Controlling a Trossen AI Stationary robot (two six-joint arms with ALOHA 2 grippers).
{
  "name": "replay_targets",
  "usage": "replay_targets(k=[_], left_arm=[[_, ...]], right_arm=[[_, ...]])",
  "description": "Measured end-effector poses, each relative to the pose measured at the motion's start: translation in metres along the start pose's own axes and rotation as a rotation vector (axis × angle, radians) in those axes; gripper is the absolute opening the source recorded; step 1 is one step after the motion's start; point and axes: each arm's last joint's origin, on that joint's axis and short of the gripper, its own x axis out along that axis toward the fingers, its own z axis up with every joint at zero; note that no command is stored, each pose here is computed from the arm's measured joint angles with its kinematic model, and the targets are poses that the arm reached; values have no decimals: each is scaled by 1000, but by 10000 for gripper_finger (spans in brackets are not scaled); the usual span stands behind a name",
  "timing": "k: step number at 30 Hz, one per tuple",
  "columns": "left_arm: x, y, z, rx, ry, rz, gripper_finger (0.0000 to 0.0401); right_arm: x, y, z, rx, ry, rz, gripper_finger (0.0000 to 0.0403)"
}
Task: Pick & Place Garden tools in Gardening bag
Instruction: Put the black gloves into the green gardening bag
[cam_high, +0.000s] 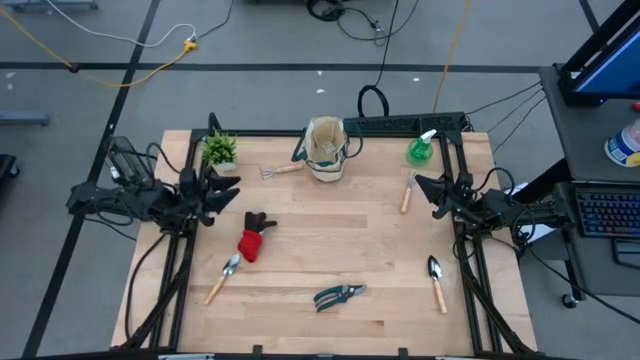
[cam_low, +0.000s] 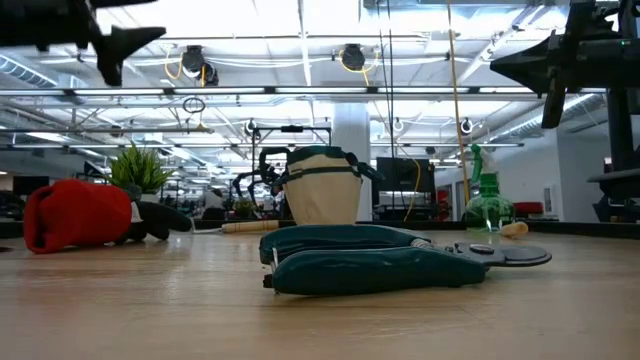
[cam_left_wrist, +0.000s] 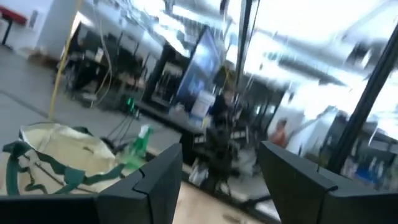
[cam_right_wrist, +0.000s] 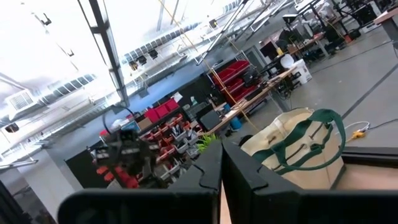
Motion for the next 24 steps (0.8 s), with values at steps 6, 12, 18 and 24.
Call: replay_targets(k=[6, 12, 18, 24], left_arm=[[40, -25, 22, 57, 434, 245, 218], [73, -34, 19, -91, 860, 684, 218], [86, -32, 0, -161, 1126, 821, 218], [97, -32, -13, -137, 1181, 792, 218]], right_arm=[[0, 0, 0, -4, 0, 0, 0], [0, 0, 0, -4, 1, 0, 0], [0, 0, 0, -5, 1, 0, 0], [0, 0, 0, -5, 1, 0, 0]])
